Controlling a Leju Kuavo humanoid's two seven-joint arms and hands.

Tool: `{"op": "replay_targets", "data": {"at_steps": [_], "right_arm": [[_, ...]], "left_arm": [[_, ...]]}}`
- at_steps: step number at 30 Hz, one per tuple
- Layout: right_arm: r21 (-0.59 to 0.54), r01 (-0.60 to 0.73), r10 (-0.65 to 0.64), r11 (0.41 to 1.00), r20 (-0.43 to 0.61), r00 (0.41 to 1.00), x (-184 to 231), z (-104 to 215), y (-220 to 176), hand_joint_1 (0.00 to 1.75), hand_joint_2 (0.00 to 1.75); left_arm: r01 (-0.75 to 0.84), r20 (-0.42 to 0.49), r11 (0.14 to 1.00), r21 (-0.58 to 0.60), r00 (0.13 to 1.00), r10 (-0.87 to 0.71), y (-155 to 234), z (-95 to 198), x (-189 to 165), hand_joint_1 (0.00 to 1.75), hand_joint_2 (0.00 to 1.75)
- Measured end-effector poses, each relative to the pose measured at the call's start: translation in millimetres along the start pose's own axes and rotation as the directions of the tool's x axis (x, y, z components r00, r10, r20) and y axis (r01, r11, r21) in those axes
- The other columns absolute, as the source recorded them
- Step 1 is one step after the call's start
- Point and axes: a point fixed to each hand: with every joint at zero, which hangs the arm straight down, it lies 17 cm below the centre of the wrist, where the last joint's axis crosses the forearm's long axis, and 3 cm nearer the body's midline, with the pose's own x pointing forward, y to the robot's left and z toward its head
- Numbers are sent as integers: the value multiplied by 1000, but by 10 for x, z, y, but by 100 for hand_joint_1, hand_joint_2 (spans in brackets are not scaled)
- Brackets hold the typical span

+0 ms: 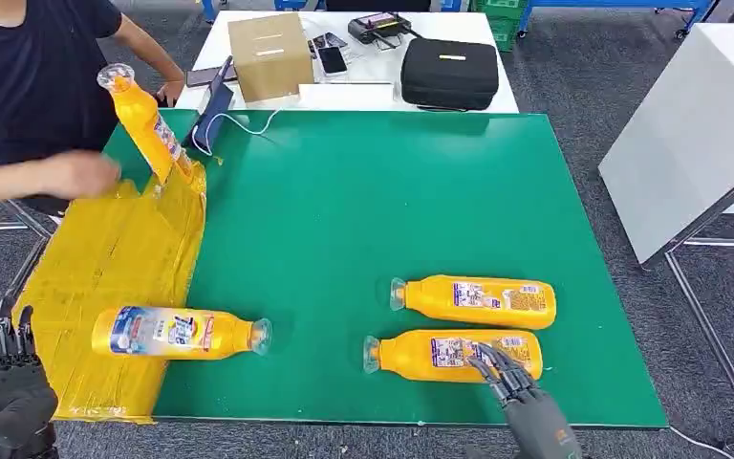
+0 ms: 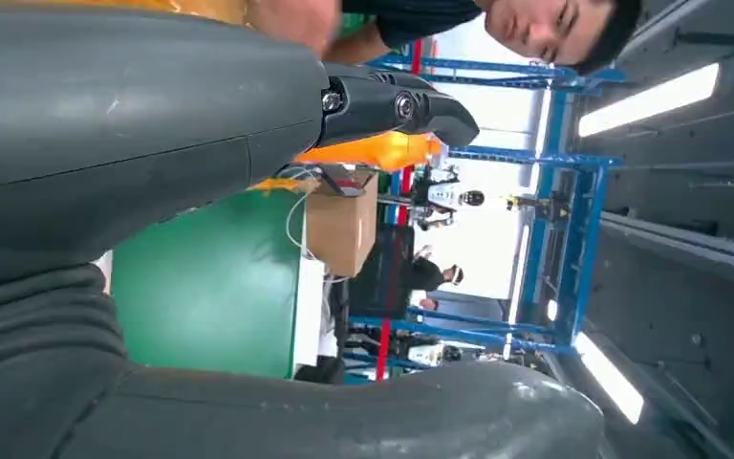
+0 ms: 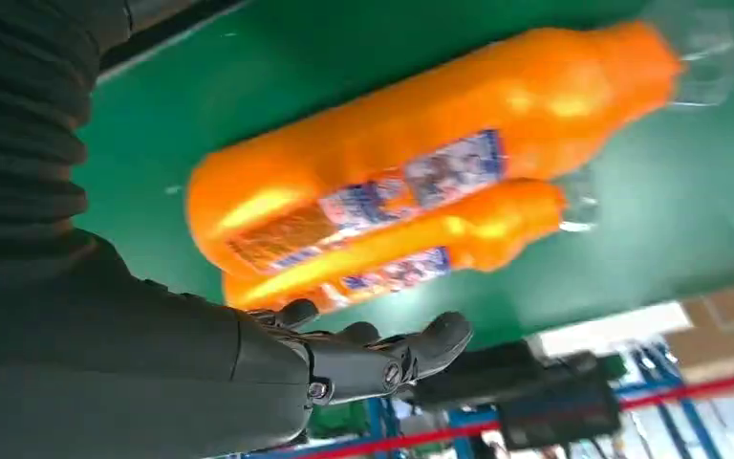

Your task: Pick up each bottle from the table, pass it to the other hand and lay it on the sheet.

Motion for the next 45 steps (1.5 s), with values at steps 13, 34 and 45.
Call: {"op": "replay_targets", "data": {"at_steps": [13,34,45], "right_arm": [[12,-106,107,994,-124,986,-661,-14,-279,0,175],[-17,-119,113,993,-206,972,-1096,-160,-468,0,175],[36,-153,157,988,-163,974,-997,-432,-254,0,175]], "left_arm": [[-19,5,1000,-13,1000,19,-69,-27,23,0,0],[-53,8,998,-31,999,53,-165,-75,16,0,0],[-121,-6,992,-35,993,121,-214,-126,-22,0,0]]}}
